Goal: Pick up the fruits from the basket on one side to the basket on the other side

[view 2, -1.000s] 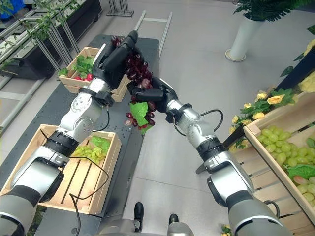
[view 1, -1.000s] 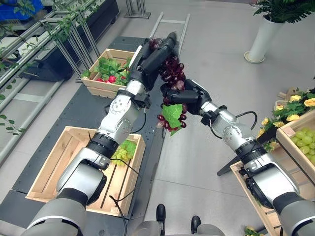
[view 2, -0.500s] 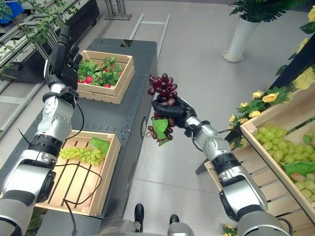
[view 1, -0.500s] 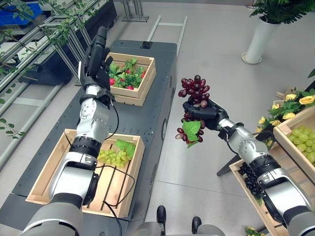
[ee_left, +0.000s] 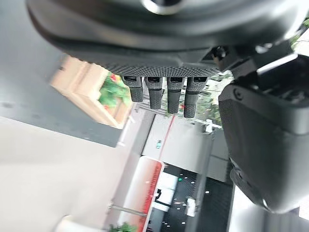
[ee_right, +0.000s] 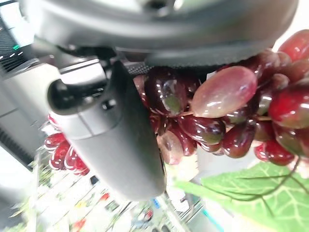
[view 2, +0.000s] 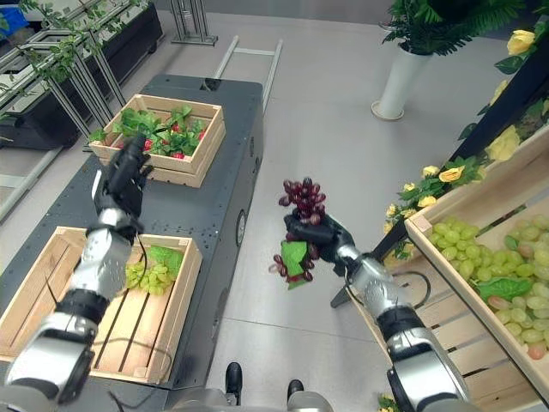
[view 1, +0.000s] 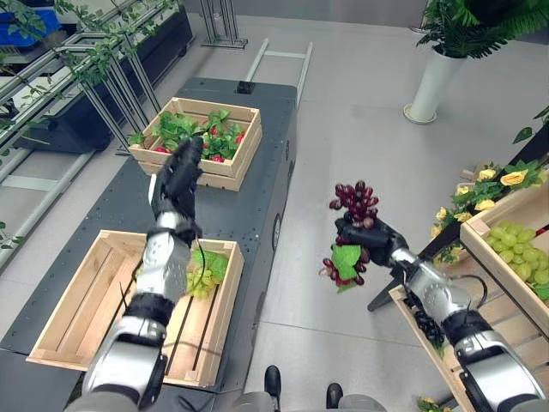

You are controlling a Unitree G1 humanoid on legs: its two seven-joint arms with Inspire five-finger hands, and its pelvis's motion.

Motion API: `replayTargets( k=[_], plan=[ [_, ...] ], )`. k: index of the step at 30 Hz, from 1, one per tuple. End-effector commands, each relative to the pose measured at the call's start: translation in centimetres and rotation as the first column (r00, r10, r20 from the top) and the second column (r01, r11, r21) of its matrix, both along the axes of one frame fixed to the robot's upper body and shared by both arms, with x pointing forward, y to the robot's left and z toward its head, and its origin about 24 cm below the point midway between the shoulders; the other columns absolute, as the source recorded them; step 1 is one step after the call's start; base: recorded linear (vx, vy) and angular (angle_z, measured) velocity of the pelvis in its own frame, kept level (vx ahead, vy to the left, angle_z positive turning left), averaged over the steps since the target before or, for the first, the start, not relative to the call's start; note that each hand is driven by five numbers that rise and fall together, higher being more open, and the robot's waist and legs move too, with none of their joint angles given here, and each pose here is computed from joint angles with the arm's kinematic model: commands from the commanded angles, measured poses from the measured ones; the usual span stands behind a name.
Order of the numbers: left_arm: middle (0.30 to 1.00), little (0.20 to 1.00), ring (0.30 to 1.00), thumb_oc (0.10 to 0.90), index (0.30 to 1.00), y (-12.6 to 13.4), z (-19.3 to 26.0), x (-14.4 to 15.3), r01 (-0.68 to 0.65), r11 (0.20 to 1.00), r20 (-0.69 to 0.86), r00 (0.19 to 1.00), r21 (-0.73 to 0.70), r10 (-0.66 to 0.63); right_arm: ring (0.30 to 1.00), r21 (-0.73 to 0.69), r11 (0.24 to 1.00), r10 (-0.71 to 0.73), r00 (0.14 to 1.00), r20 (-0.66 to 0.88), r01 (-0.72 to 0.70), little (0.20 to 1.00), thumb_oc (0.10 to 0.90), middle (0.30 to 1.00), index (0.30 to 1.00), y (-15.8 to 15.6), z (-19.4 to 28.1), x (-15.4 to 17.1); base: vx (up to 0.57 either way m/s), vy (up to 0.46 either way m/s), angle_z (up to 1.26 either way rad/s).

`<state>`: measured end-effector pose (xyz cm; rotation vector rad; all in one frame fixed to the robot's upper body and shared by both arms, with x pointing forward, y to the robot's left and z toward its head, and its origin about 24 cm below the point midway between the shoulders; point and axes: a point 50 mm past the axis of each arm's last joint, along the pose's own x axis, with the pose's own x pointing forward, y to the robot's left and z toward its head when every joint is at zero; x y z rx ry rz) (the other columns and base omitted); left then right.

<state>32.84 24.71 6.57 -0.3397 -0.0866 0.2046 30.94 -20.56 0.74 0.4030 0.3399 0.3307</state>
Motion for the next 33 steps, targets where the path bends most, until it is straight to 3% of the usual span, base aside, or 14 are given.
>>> replayTargets(
  k=[1, 7, 11, 18, 22, 33],
  plan=[
    [0.9, 0.9, 0.9, 0.8, 0.9, -1.9, -2.4, -1.9, -0.002, 0.999, 0.049, 0.999, 0.043, 0.0, 0.3, 0.074, 0.997, -0.034, 0.981, 0.192, 0.02, 0.3, 0.4, 0.3, 0.3, -0.4, 1.1, -0.4, 0.03, 0.0, -0.05],
    [0.9, 0.9, 0.9, 0.8, 0.9, -2.3, -6.0, -5.6, -0.047, 0.992, 0.029, 0.999, 0.115, 0.043, 0.3, 0.124, 0.981, -0.159, 0.984, 0.081, 0.148, 0.3, 0.4, 0.3, 0.3, -1.8, -2.9, -3.9, 0.04, 0.002, -0.07],
    [0.9, 0.9, 0.9, 0.8, 0.9, -3.0, -6.3, -7.1, 0.005, 0.972, 0.067, 0.998, 0.233, -0.021, 0.3, 0.129, 0.972, -0.203, 0.978, 0.041, 0.197, 0.3, 0.4, 0.3, 0.3, -1.3, -4.7, -5.8, 0.03, -0.001, -0.07],
    [0.9, 0.9, 0.9, 0.8, 0.9, -3.6, -6.1, -7.9, 0.057, 0.932, 0.08, 0.993, 0.358, -0.092, 0.3, 0.145, 0.949, -0.285, 0.958, 0.014, 0.28, 0.3, 0.4, 0.3, 0.3, -1.4, -5.7, -7.0, 0.0, -0.003, -0.08],
    [0.9, 0.9, 0.9, 0.8, 0.9, -4.4, -7.5, -8.4, 0.095, 0.91, 0.005, 0.994, 0.402, -0.106, 0.3, 0.124, 0.945, -0.304, 0.953, 0.001, 0.301, 0.3, 0.4, 0.3, 0.3, -0.3, -6.6, -7.7, 0.0, -0.019, -0.11],
    [0.9, 0.9, 0.9, 0.8, 0.9, -8.0, -9.7, -8.7, 0.251, 0.882, -0.094, 0.968, 0.399, -0.233, 0.3, 0.055, 0.918, -0.383, 0.915, -0.126, 0.392, 0.3, 0.4, 0.3, 0.3, 2.1, -8.9, -8.9, -0.01, -0.001, -0.15]
  ],
)
